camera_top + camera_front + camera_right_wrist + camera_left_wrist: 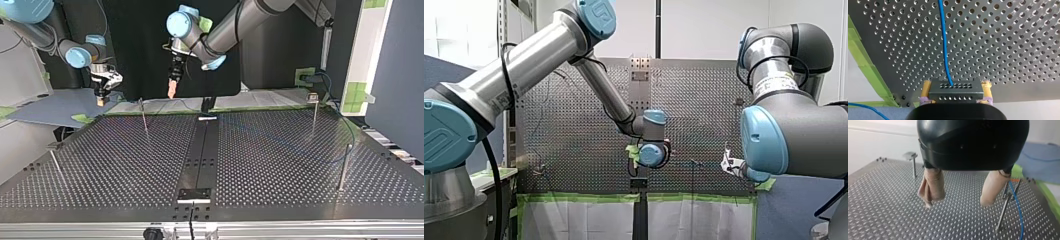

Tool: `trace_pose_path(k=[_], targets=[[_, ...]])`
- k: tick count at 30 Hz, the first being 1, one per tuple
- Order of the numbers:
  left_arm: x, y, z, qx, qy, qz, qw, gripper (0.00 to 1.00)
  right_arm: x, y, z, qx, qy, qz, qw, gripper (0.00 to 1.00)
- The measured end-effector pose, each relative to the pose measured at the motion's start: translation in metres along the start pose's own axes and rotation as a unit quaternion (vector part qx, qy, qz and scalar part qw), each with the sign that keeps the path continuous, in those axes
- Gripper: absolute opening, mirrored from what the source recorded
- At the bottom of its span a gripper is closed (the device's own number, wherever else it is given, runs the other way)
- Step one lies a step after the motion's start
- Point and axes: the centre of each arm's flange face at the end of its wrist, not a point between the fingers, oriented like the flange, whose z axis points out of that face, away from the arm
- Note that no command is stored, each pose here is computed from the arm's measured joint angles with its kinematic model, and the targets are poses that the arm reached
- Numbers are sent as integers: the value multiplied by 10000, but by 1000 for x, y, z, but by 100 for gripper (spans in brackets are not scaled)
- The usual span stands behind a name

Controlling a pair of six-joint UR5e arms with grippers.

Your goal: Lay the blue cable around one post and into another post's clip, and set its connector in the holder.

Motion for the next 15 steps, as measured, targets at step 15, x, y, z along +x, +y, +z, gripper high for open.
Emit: trace_pose_path(k=[15], targets=[[-33, 41, -38, -521, 400, -55, 9978, 100, 0, 0, 0, 30, 15, 55, 10000, 0]])
